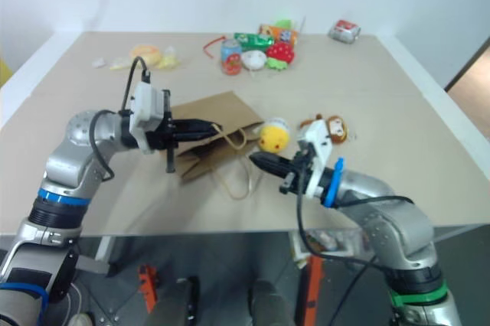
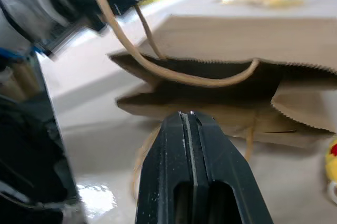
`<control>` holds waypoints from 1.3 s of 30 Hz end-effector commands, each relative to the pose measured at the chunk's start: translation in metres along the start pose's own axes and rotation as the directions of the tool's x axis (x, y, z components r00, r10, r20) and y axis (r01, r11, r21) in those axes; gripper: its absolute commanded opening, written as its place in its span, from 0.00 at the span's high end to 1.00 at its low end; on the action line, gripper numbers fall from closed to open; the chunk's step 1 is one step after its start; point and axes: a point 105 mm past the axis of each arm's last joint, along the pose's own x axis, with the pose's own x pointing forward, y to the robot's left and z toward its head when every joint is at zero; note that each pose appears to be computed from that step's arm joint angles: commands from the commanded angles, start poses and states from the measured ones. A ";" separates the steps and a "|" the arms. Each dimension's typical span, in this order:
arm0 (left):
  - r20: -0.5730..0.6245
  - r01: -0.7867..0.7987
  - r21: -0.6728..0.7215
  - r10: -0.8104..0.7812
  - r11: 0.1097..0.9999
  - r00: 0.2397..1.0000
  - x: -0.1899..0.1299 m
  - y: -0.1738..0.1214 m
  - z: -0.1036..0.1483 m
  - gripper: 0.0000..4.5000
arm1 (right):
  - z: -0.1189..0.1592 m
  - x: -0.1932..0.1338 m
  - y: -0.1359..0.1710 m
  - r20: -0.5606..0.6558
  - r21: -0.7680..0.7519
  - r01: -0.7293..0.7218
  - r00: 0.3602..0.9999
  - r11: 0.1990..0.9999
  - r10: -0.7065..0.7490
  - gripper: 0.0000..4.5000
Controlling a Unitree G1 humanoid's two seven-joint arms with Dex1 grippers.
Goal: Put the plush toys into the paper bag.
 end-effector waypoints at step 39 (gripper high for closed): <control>0.107 -0.486 -0.041 0.487 0.873 0.867 -0.007 0.066 0.026 1.00 | 0.007 0.103 -0.047 0.041 -0.052 0.284 0.959 0.957 -0.282 0.99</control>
